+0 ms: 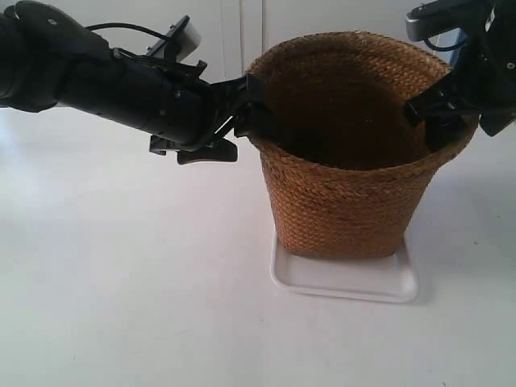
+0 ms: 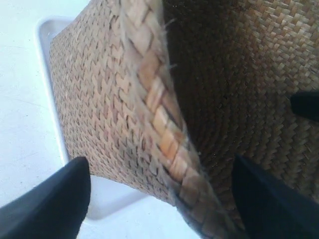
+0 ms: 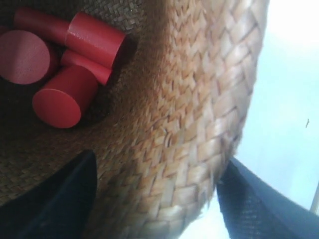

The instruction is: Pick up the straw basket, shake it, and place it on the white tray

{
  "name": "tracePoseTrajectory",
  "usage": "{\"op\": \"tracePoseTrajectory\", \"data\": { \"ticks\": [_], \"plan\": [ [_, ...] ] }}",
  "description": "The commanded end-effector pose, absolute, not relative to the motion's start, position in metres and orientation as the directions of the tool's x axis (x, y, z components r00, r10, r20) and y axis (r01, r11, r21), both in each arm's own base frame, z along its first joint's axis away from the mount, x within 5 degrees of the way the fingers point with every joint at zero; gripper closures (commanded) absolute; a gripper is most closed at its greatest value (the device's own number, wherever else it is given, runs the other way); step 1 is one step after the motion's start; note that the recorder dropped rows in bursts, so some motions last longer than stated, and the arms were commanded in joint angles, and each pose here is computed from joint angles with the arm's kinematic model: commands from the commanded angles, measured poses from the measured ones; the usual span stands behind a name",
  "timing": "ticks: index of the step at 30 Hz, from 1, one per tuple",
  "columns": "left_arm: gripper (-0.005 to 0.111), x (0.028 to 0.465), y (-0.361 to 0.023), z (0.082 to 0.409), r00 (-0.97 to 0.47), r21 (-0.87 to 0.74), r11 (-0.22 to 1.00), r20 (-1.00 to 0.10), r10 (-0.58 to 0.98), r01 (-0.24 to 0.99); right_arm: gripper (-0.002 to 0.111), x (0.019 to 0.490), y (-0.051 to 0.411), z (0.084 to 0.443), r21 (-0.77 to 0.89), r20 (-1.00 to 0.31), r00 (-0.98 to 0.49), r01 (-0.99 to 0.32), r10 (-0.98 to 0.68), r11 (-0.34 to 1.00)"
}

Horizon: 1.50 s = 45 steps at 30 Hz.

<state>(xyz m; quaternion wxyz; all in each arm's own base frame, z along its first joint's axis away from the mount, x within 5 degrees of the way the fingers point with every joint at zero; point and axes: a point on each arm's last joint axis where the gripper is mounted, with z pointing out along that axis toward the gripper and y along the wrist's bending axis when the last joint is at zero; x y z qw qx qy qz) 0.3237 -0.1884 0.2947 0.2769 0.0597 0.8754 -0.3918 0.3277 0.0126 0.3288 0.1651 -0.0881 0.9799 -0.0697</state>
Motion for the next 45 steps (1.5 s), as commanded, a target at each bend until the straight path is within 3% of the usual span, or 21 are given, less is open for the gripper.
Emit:
{"op": "tracePoseTrajectory", "data": {
  "ticks": [1,13,27,34,36,38,42,43,45],
  "plan": [
    [0.027,0.323,-0.19,0.305,-0.83,-0.654,0.668,-0.55,-0.097,0.355,0.044,0.328,0.01,0.33,-0.179,-0.321,-0.927,-0.142,-0.194,0.974],
    [0.027,0.326,-0.194,0.334,-0.791,-0.638,0.637,-0.607,-0.071,0.432,0.044,0.327,0.01,0.332,-0.181,-0.329,-0.924,-0.141,-0.194,0.973],
    [0.027,0.326,-0.191,0.348,-0.744,-0.577,0.659,-0.667,-0.038,0.483,0.044,0.303,0.008,0.378,-0.199,-0.521,-0.829,-0.112,-0.202,0.974],
    [0.027,0.302,-0.156,0.405,-0.566,-0.451,0.687,-0.822,-0.07,0.57,0.044,0.265,0.006,0.425,-0.188,-0.694,-0.699,-0.057,-0.174,0.981],
    [0.034,0.292,-0.148,0.418,-0.519,-0.404,0.701,-0.853,-0.057,0.588,0.045,0.256,0.006,0.433,-0.176,-0.717,-0.677,-0.055,-0.166,0.983],
    [0.054,0.281,-0.141,0.429,-0.466,-0.337,0.721,-0.885,-0.022,0.606,0.056,0.246,0.005,0.441,-0.163,-0.745,-0.651,-0.036,-0.147,0.986],
    [0.101,0.258,-0.128,0.443,-0.389,-0.189,0.756,-0.917,0.093,0.627,0.103,0.22,0.004,0.458,-0.14,-0.804,-0.582,-0.013,-0.121,0.99],
    [0.106,0.253,-0.126,0.446,-0.382,-0.173,0.759,-0.918,0.107,0.628,0.108,0.209,0.004,0.464,-0.121,-0.832,-0.545,-0.007,-0.105,0.993],
    [0.107,0.241,-0.118,0.448,-0.379,-0.152,0.763,-0.916,0.13,0.628,0.108,0.188,0.005,0.471,-0.09,-0.878,-0.47,-0.015,-0.086,0.996]
  ]
}}
